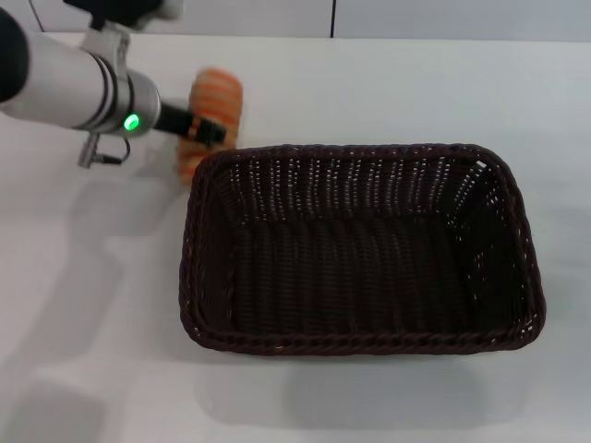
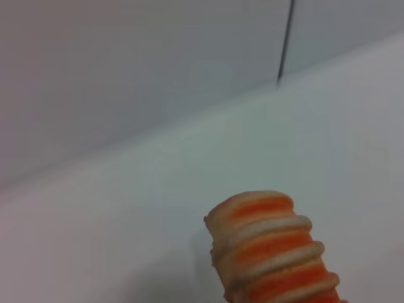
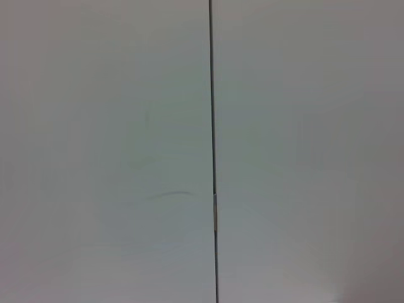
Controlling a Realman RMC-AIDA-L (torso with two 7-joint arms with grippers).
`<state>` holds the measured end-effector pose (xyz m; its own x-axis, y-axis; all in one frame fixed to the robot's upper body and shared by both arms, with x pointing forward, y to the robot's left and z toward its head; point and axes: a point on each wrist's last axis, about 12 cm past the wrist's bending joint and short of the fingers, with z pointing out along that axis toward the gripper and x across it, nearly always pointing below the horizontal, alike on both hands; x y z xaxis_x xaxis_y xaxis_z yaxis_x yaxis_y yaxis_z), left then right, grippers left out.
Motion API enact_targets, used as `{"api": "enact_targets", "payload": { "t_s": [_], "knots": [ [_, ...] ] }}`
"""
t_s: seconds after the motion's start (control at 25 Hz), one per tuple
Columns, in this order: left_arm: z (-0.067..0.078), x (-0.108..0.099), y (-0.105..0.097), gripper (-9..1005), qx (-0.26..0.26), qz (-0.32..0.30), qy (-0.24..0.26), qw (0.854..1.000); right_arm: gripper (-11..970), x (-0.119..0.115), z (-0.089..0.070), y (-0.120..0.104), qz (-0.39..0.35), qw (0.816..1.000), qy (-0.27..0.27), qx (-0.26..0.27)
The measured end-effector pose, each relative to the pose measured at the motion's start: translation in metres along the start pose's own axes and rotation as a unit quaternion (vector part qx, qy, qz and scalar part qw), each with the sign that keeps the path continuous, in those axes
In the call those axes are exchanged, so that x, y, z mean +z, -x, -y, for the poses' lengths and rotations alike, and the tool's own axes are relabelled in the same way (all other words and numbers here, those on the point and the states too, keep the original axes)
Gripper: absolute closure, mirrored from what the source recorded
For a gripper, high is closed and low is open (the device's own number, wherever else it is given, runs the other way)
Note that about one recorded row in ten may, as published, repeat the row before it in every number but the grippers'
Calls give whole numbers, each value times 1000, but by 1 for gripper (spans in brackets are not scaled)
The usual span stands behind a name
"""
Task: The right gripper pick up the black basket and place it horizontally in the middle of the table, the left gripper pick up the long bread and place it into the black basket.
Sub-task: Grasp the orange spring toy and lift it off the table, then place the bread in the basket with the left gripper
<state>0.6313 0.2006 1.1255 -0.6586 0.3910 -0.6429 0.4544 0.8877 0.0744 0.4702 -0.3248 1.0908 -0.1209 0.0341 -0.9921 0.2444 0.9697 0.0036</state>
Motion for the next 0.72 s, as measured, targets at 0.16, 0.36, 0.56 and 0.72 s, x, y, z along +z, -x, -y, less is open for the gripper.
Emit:
{"api": "enact_targets", "payload": {
  "t_s": [0.16, 0.36, 0.56, 0.72],
  "knots": [
    [-1, -36, 13, 518, 19, 102, -15, 995, 134, 0, 0, -1, -1, 1000, 0, 0],
    [3, -79, 18, 550, 44, 167, -52, 984, 135, -1, 1, -3, -5, 1000, -2, -1],
    [11, -112, 8, 571, 90, 159, -146, 972, 134, -2, 2, -4, -6, 1000, -2, -2],
    [13, -124, -7, 600, 106, 155, -271, 944, 134, -1, 0, -3, -5, 1000, 1, -1]
  ]
}}
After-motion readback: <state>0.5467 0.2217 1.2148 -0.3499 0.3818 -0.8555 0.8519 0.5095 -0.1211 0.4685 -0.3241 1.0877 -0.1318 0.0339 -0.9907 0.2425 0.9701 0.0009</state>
